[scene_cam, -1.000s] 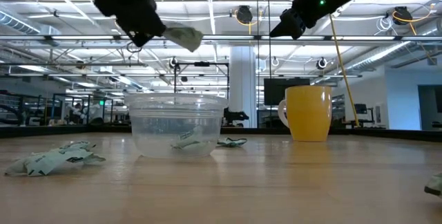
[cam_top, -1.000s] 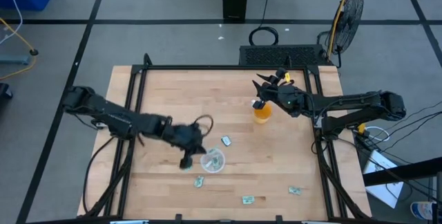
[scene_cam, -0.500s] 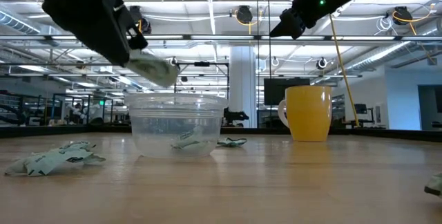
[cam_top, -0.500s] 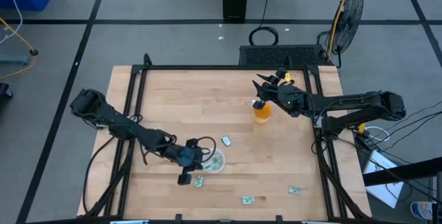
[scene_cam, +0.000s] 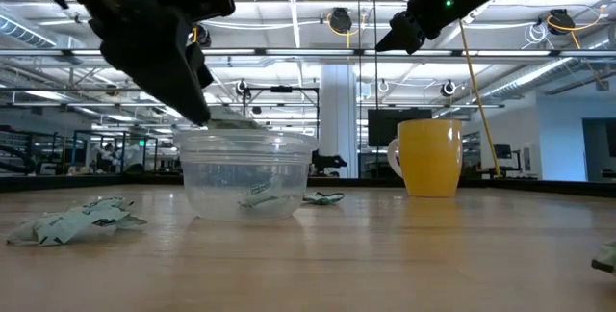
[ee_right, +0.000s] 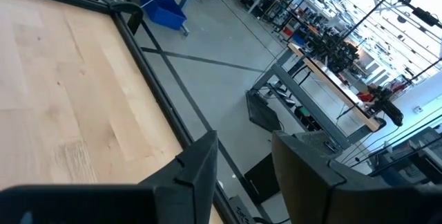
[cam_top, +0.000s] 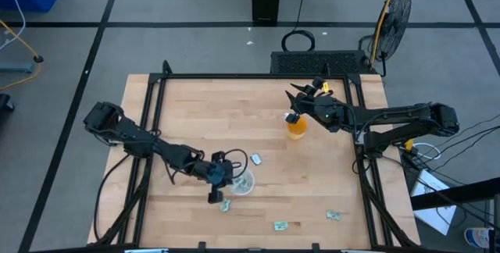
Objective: Pick and place items into bin
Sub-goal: Put the white stevia packet into the transparent bin
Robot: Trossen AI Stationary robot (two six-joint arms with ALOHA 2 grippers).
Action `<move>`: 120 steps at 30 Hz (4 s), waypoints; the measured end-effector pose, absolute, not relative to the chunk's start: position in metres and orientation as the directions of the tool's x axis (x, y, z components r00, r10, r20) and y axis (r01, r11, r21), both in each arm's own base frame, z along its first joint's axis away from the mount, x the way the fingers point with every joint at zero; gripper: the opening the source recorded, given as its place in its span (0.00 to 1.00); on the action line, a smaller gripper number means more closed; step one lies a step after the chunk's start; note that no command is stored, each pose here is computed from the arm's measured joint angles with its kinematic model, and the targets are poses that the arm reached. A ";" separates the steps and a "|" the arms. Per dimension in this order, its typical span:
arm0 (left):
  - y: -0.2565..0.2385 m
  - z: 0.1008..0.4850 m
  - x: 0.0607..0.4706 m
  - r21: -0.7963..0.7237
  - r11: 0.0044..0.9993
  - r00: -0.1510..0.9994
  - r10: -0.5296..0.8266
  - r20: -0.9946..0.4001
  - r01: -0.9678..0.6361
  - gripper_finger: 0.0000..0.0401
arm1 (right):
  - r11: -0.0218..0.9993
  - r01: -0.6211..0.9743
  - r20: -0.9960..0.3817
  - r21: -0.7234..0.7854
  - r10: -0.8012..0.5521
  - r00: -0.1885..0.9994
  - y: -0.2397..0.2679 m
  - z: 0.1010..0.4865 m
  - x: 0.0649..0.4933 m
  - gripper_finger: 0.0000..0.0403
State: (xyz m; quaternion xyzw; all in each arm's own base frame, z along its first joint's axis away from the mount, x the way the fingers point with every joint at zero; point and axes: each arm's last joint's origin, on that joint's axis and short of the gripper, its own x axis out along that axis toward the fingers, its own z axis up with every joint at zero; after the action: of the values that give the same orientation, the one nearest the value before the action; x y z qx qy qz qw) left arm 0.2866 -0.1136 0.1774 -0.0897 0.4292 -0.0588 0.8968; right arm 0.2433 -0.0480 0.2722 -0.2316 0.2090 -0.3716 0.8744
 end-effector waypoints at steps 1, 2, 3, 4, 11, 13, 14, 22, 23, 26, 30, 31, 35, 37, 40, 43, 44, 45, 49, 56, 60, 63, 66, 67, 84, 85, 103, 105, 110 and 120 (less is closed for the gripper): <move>-0.112 0.177 0.288 -0.213 0.977 0.625 -0.181 -0.759 0.023 0.06 | 0.616 0.553 -0.193 -0.560 -0.747 0.636 -0.048 0.272 0.243 0.32; -0.110 0.176 0.288 -0.219 0.976 0.620 -0.184 -0.763 0.020 0.08 | 0.617 0.553 -0.193 -0.560 -0.747 0.637 -0.048 0.272 0.243 0.32; -0.109 0.175 0.289 -0.224 0.974 0.612 -0.189 -0.768 0.020 0.10 | 0.616 0.553 -0.193 -0.560 -0.747 0.636 -0.048 0.272 0.243 0.32; -0.108 0.175 0.289 -0.229 0.973 0.608 -0.194 -0.770 0.021 0.12 | 0.617 0.553 -0.193 -0.560 -0.747 0.637 -0.048 0.272 0.243 0.32; -0.103 0.176 0.291 -0.206 0.977 0.618 -0.190 -0.763 0.045 0.19 | 0.618 0.552 -0.194 -0.560 -0.746 0.638 -0.048 0.272 0.243 0.32; -0.102 0.176 0.292 -0.195 0.979 0.621 -0.191 -0.760 0.062 0.19 | 0.643 0.542 -0.199 -0.541 -0.724 0.660 -0.046 0.272 0.244 0.32; -0.101 0.177 0.292 -0.190 0.979 0.624 -0.192 -0.757 0.072 0.19 | 0.671 0.522 -0.206 -0.526 -0.697 0.687 -0.044 0.272 0.245 0.32; -0.091 0.196 0.287 -0.140 0.983 0.661 -0.182 -0.728 0.117 0.19 | 0.886 0.210 -0.224 -0.414 -0.322 0.920 -0.023 0.273 0.253 0.32; -0.089 0.199 0.284 -0.131 0.984 0.655 -0.179 -0.734 0.122 0.19 | 0.894 0.200 -0.223 -0.401 -0.307 0.925 -0.021 0.273 0.253 0.32; -0.084 0.207 0.280 -0.114 0.985 0.667 -0.171 -0.726 0.129 0.19 | 0.920 0.222 -0.217 -0.323 -0.300 0.929 -0.019 0.274 0.254 0.32; -0.077 0.218 0.273 -0.067 0.992 0.678 -0.125 -0.725 0.111 0.19 | 0.948 0.234 -0.231 -0.217 -0.283 0.931 -0.015 0.273 0.254 0.32; -0.074 0.220 0.270 -0.050 0.993 0.677 -0.109 -0.728 0.107 0.19 | 0.950 0.227 -0.236 -0.213 -0.275 0.932 -0.013 0.272 0.254 0.32; -0.068 0.230 0.263 0.005 0.997 0.689 -0.053 -0.723 0.081 0.19 | 0.964 0.173 -0.348 -0.203 -0.236 0.907 -0.002 0.265 0.247 0.32; -0.064 0.230 0.258 0.036 0.998 0.675 -0.013 -0.737 0.059 0.19 | 0.975 0.165 -0.453 -0.152 -0.217 0.865 0.003 0.265 0.241 0.32; -0.058 0.233 0.257 0.077 0.997 0.682 0.037 -0.731 0.028 0.19 | 0.980 0.169 -0.603 -0.109 -0.200 0.772 0.008 0.270 0.230 0.32; -0.053 0.234 0.257 0.126 0.992 0.685 0.080 -0.724 0.017 0.19 | 0.982 0.175 -0.690 -0.072 -0.176 0.702 0.013 0.279 0.223 0.32; -0.050 0.234 0.258 0.143 0.990 0.684 0.096 -0.723 0.013 0.19 | 0.987 0.155 -0.717 -0.043 -0.139 0.683 0.015 0.281 0.221 0.32; -0.048 0.234 0.258 0.158 0.987 0.681 0.110 -0.724 0.009 0.19 | 0.991 0.133 -0.737 0.008 -0.084 0.671 0.018 0.283 0.219 0.32; -0.038 0.235 0.260 0.195 0.980 0.682 0.168 -0.712 -0.039 0.19 | 0.963 0.075 -0.782 0.259 0.163 0.602 0.034 0.283 0.213 0.32; -0.024 0.235 0.262 0.180 0.978 0.679 0.205 -0.705 -0.109 0.19 | 0.826 0.341 -0.885 0.448 0.357 0.299 0.073 0.267 0.190 0.32; -0.018 0.238 0.266 0.195 0.974 0.705 0.221 -0.674 -0.119 0.19 | 0.759 0.520 -0.916 0.392 0.377 0.140 0.104 0.253 0.180 0.32; -0.012 0.241 0.269 0.244 0.965 0.728 0.238 -0.643 -0.100 0.19 | 0.738 0.544 -0.909 0.398 0.397 0.127 0.131 0.237 0.181 0.32; -0.005 0.247 0.274 0.307 0.948 0.765 0.257 -0.591 -0.081 0.19 | 0.738 0.519 -0.898 0.432 0.405 0.170 0.156 0.219 0.185 0.32; -0.002 0.249 0.275 0.329 0.941 0.778 0.264 -0.569 -0.079 0.19 | 0.735 0.519 -0.895 0.437 0.412 0.171 0.163 0.213 0.187 0.32; 0.025 0.258 0.280 0.271 0.935 0.810 0.337 -0.480 -0.228 0.19 | 0.777 0.598 -0.962 0.198 0.270 -0.033 0.196 0.161 0.176 0.32; 0.025 0.257 0.280 0.265 0.936 0.809 0.336 -0.482 -0.231 0.19 | 0.786 0.585 -0.963 0.199 0.268 -0.033 0.197 0.160 0.177 0.32; 0.023 0.257 0.280 0.213 0.950 0.817 0.306 -0.489 -0.229 0.19 | 0.887 0.427 -0.971 0.177 0.229 -0.074 0.201 0.139 0.182 0.21; 0.023 0.257 0.280 0.213 0.950 0.817 0.306 -0.489 -0.229 0.19 | 0.883 0.427 -0.968 0.196 0.244 -0.061 0.202 0.139 0.183 0.14; 0.024 0.257 0.280 0.216 0.949 0.818 0.307 -0.487 -0.228 0.19 | 0.863 0.426 -0.957 0.272 0.289 0.025 0.205 0.140 0.193 0.02; 0.032 0.261 0.281 0.259 0.921 0.813 0.380 -0.442 -0.290 0.19 | 0.908 0.297 -0.941 0.296 0.224 0.252 0.177 0.146 0.230 0.01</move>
State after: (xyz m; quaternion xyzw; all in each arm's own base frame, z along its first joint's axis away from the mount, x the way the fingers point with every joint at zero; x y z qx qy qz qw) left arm 0.2813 0.0319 0.2612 0.0902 0.2499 0.1766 0.9477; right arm 0.2301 0.1766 0.1456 0.2135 0.6109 -0.0240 0.7620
